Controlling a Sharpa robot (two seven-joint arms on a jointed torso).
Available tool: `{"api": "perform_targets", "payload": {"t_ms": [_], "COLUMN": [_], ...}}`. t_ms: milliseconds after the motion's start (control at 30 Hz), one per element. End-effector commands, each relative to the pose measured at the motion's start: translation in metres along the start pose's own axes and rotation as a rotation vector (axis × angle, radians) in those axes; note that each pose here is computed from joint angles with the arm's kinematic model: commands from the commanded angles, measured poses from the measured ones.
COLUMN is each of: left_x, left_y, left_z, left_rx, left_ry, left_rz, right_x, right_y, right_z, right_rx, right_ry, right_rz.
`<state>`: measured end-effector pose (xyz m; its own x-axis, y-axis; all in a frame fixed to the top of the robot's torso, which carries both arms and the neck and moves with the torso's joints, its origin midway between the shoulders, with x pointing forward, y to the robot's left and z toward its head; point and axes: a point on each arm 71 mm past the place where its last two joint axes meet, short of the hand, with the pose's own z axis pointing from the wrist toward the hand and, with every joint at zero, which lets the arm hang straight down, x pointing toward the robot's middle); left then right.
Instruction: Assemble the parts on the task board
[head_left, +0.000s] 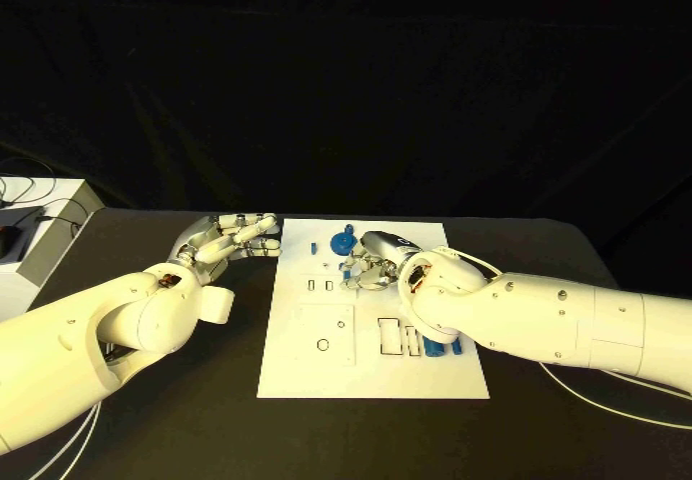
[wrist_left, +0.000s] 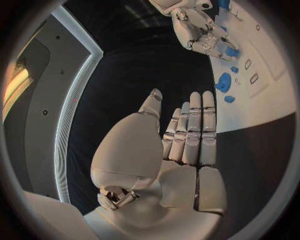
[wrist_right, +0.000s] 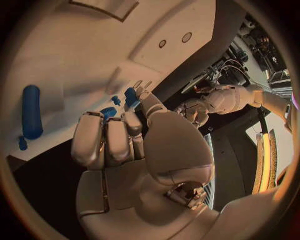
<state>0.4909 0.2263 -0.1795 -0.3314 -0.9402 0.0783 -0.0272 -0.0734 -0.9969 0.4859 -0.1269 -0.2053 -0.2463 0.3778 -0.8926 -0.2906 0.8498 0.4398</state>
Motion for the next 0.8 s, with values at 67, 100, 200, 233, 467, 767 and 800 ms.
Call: {"api": "perform_targets", "payload": {"t_ms": [67,100,200,233,467,767,800], "left_x": [0.0025,0.0024,0.0019,0.0017,0.0014,0.0001,-0.0001], "left_y": [-0.0005,-0.0004,-0.0004,-0.0003,-0.0001,0.0003,0.0003], "left_z": [0.0005,0.0005,0.0003,0.0003,0.0002,0.0000,-0.0001], "left_rx": [0.004,0.004,0.004,0.004,0.003,0.001,0.001], "left_ry": [0.018,0.018,0.017,0.017,0.017,0.014,0.014], "left_rz": [-0.005,-0.005,-0.005,-0.004,-0.004,-0.003,-0.003], "right_x": [0.0047,0.0053,0.0063,0.0066,0.0107,0.0123,0.0125], "right_y": [0.0023,0.0026,0.0031,0.0031,0.0026,0.0014,0.0011], "right_z": [-0.0014,-0.0016,-0.0024,-0.0025,-0.0027,-0.0035,-0.0034], "right_rx": [0.010,0.010,0.009,0.009,0.008,0.004,0.004], "right_ry": [0.003,0.002,-0.003,-0.005,-0.017,-0.042,-0.042], "right_rz": [-0.047,-0.050,-0.060,-0.063,-0.068,-0.087,-0.088]}}
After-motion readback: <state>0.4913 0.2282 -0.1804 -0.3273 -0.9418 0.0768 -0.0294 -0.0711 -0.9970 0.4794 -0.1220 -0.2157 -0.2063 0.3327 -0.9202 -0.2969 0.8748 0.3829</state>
